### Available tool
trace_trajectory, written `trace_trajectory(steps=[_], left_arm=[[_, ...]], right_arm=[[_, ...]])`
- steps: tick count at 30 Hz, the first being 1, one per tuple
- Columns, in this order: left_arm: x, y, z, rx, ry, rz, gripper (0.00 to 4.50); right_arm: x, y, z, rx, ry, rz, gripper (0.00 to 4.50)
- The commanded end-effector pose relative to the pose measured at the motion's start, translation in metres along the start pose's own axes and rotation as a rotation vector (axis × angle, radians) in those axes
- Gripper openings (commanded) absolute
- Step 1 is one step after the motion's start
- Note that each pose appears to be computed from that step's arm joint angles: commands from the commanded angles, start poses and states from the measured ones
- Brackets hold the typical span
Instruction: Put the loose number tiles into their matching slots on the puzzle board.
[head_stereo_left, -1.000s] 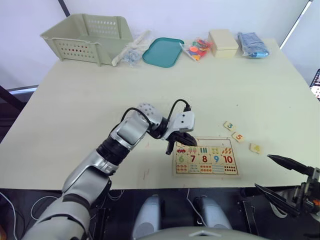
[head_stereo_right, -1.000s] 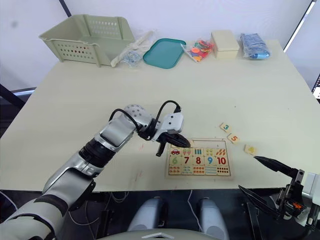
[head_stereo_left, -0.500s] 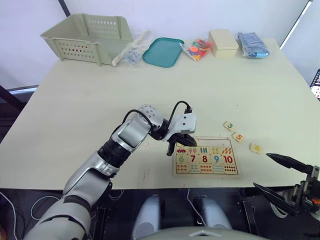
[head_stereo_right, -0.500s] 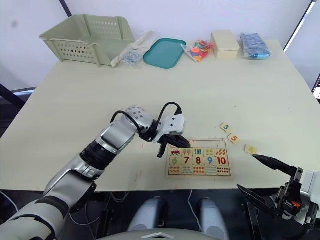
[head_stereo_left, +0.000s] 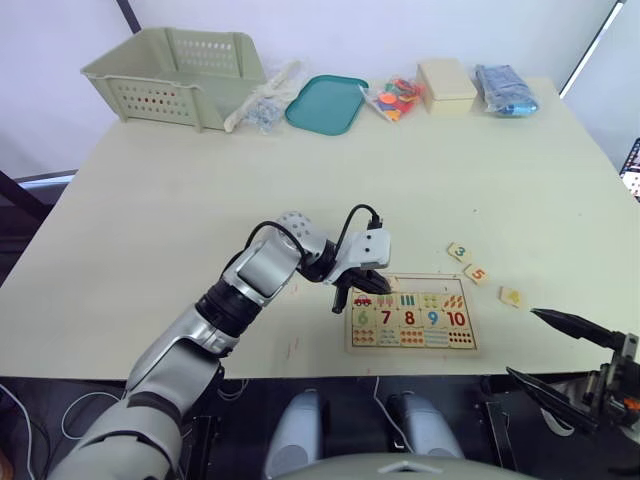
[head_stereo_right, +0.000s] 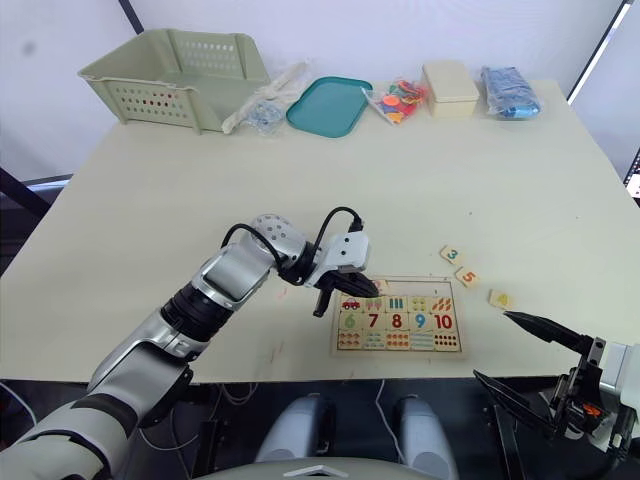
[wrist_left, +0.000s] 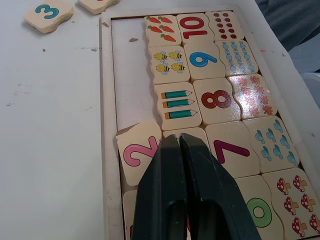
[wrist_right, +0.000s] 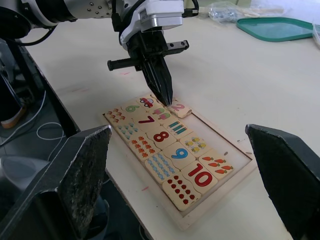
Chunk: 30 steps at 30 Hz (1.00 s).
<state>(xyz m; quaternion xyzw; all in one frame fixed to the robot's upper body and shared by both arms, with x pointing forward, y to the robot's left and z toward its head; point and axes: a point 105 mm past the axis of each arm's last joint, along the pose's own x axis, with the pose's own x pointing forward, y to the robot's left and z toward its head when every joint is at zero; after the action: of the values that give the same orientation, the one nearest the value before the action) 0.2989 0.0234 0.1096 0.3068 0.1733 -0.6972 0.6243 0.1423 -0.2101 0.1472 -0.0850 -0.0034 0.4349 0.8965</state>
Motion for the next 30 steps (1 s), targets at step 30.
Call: trace_trajectory(steps=[30], left_arm=[[0.0037,-0.0013,-0.0014,0.029,0.020,0.003,0.11]], right_arm=[[-0.0022,0.0024,0.0056,-0.026,-0.018,0.010,4.50]])
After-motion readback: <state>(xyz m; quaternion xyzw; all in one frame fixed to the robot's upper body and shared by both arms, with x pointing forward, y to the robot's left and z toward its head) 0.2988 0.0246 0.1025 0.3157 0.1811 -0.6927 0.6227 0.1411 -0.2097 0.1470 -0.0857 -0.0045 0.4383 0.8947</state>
